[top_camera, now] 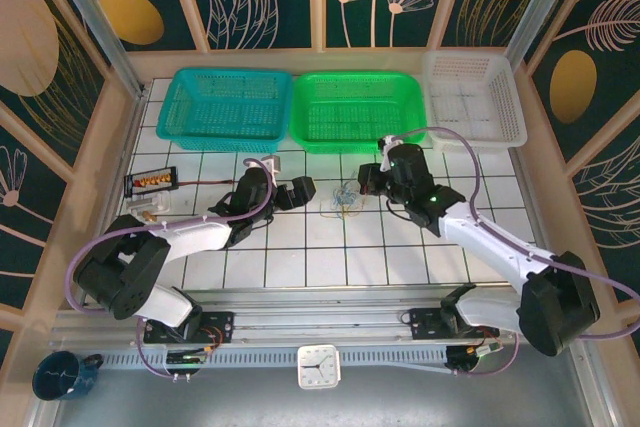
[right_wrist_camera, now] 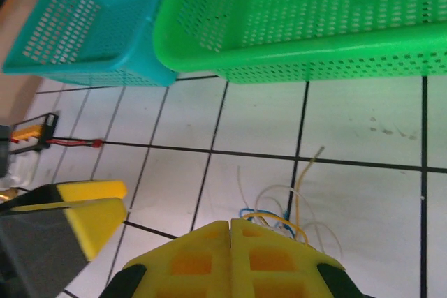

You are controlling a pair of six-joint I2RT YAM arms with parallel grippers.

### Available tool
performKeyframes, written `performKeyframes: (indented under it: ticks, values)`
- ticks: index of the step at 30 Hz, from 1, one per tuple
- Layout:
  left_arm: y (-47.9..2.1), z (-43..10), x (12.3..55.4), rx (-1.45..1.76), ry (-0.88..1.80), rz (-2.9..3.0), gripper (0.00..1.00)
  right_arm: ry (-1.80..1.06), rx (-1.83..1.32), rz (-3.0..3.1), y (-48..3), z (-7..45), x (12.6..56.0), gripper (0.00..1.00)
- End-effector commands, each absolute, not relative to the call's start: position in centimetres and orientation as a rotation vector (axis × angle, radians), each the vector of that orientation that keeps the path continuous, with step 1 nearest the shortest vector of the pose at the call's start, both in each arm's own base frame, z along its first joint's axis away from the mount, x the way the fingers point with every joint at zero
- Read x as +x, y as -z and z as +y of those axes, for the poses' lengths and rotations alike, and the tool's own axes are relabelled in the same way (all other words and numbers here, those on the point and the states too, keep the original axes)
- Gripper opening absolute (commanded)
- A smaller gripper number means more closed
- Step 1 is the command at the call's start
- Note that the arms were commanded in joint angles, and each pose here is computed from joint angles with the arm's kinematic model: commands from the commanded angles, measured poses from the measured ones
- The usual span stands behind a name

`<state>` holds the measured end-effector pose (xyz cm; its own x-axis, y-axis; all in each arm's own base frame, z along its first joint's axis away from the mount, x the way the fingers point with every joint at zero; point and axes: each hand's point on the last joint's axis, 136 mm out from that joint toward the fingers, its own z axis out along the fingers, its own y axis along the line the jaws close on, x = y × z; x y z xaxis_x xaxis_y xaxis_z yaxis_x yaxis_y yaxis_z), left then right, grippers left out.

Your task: Untangle the cables

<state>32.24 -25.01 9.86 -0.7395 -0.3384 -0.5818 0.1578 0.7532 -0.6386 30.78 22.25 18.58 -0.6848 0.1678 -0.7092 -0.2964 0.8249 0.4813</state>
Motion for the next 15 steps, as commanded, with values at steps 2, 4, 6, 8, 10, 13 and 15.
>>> performKeyframes:
  ticks: [2,4,6,8,10,13,15]
  values:
    - [-10.6,-25.5,33.0,-0.139,0.907,2.211,0.99,-0.856,-0.104,2.061,-23.8,23.2,30.9,0.0]
    - [-10.5,-25.5,33.0,-0.139,0.906,2.213,0.99,-0.882,-0.105,2.032,-24.7,23.3,30.7,0.0]
    - [-10.5,-25.6,33.0,-0.136,0.907,2.214,0.99,-0.904,-0.107,2.006,-25.5,23.3,30.5,0.0]
    - [-10.5,-25.6,33.0,-0.137,0.908,2.215,0.99,-0.938,-0.118,1.972,-26.6,23.5,30.2,0.0]
    - [-10.5,-25.7,33.0,-0.133,0.909,2.215,0.99,-0.972,-0.14,1.927,-27.9,23.8,29.8,0.0]
    - [-10.8,-25.7,33.1,-0.134,0.912,2.211,0.99,-0.993,-0.167,1.869,-29.2,23.9,29.6,0.0]
    - [-10.8,-25.8,33.1,-0.129,0.911,2.212,0.99,-1.004,-0.182,1.84,-29.7,24.0,29.3,0.0]
